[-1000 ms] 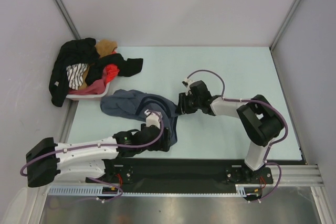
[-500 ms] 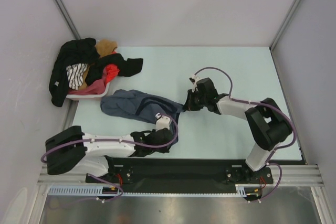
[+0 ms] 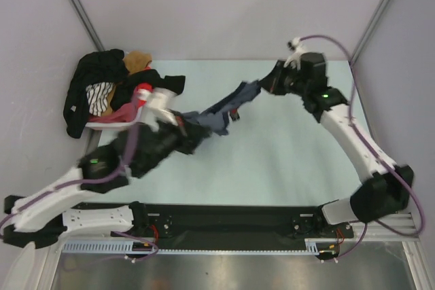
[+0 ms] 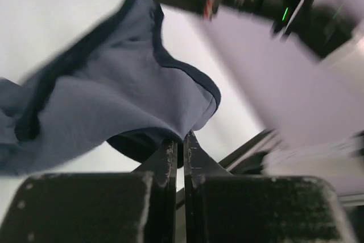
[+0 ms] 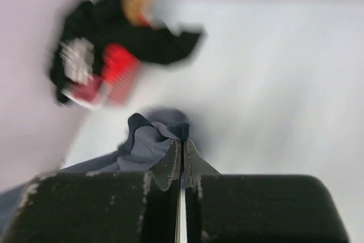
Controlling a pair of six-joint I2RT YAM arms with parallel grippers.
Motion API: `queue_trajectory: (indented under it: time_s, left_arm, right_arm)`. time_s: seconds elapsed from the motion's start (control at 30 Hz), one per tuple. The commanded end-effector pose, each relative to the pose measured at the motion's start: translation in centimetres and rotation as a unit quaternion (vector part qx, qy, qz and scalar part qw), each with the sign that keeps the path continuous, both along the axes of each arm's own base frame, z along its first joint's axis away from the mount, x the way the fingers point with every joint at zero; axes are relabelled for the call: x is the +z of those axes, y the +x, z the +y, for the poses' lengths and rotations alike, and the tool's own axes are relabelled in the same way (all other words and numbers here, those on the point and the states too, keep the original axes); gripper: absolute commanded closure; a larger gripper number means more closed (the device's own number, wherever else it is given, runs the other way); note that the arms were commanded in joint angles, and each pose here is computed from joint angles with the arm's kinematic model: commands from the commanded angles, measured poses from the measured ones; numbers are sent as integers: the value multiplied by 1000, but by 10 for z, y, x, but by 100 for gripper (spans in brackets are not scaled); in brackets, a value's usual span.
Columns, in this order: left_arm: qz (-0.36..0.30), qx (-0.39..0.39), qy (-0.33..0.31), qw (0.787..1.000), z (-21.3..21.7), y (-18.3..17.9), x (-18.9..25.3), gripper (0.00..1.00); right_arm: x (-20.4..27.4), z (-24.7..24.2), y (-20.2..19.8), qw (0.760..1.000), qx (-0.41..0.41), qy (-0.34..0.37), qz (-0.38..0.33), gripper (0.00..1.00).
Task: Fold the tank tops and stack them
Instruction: Flatten the tank top out
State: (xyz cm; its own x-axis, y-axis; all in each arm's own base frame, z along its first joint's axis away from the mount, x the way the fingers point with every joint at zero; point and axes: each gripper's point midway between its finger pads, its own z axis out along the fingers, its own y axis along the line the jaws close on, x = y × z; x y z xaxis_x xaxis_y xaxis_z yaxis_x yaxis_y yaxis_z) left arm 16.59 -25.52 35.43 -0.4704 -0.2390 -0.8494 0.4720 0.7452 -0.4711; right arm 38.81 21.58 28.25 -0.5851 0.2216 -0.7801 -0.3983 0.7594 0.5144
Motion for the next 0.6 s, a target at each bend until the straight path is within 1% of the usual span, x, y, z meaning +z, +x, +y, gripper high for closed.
queue_trajectory:
  time_s: [0.0,0.07,0.1,0.2,0.23,0.33,0.4,0.47,0.53,0.57]
  left_arm:
    - [-74,-19,-32,997,59,-22,74,100]
    - [-104,-60,-85,989,73,-43,112,100]
    - [-114,-70,-97,986,77,-48,121,100]
    - [-138,-82,-128,979,86,-56,146,100]
    - [-144,-75,-133,978,89,-55,151,100]
    - [-153,-57,-151,975,93,-50,162,100]
    - [-154,-20,-151,976,97,-38,164,99]
    - [-151,22,-146,977,103,-26,163,100]
    - [-154,85,-128,976,110,-6,163,100]
    - [-158,110,-124,973,114,1,166,100]
  right_arm:
    - [167,-33,-75,983,0,48,-178,100]
    - [200,-44,-109,972,-1,57,-228,100]
    - [224,-54,-140,960,-1,68,-270,100]
    - [247,-74,-177,946,-24,76,-313,100]
    - [249,-78,-180,945,-33,75,-317,100]
    - [252,-89,-181,943,-60,64,-321,100]
    - [250,-92,-170,945,-79,56,-312,100]
    - [245,-92,-145,953,-99,45,-284,100]
    - [241,-88,-124,958,-106,39,-264,100]
    - [239,-84,-105,961,-109,39,-252,100]
